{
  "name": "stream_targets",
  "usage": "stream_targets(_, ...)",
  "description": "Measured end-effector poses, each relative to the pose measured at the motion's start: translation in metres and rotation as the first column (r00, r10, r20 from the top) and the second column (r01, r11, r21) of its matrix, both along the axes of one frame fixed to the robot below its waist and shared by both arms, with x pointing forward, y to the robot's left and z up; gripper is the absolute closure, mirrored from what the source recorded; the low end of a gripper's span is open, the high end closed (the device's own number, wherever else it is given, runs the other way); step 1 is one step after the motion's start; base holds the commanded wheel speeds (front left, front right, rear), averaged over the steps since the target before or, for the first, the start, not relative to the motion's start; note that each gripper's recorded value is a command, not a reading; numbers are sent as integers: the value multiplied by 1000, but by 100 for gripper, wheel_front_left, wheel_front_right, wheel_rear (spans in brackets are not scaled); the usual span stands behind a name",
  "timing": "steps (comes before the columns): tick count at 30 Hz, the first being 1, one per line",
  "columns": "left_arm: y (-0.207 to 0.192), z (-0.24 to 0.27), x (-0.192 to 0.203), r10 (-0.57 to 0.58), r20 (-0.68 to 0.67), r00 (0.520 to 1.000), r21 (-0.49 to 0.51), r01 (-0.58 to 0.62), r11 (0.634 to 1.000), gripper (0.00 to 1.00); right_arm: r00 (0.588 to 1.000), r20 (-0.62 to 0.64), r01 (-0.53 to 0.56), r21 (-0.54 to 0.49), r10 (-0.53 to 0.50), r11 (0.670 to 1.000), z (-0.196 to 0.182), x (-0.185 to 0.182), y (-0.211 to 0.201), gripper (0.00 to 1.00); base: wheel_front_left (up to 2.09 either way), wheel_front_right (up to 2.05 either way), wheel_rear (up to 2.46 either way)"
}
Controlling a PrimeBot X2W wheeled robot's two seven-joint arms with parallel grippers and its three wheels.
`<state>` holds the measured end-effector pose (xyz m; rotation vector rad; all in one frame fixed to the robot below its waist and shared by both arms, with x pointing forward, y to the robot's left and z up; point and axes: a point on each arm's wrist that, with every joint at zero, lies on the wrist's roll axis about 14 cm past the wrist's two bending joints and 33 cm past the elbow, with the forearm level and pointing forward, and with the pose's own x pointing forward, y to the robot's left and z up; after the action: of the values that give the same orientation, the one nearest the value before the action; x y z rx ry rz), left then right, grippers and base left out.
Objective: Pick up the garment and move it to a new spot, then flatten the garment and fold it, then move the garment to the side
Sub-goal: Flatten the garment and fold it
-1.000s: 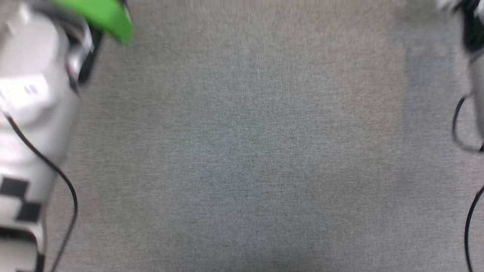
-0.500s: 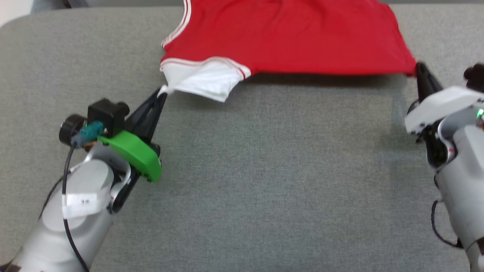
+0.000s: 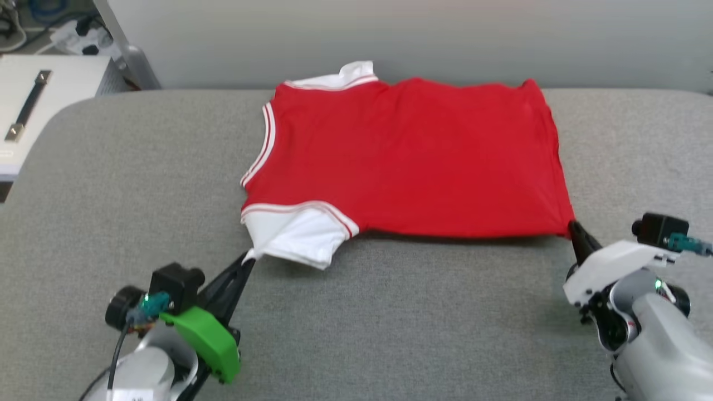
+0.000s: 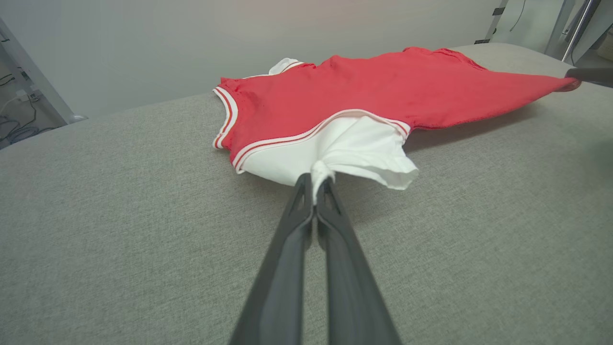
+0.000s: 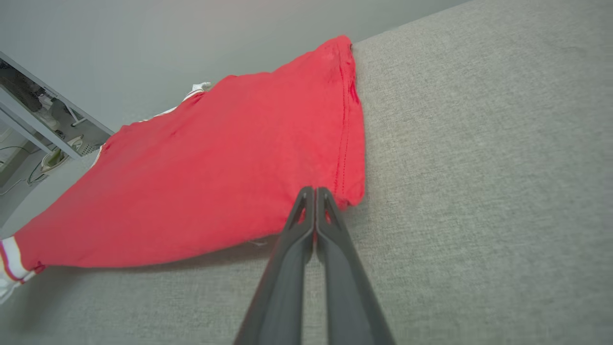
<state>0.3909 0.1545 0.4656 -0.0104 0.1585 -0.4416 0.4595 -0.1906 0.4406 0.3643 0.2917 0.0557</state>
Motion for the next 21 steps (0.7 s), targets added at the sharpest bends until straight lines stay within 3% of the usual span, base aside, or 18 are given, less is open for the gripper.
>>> stream_targets(21,-16,-11,-115,-75,-58,996,-66,71,995,100,987,-151,-53,59,61,997,-24,-125,-19,100,0,0,0)
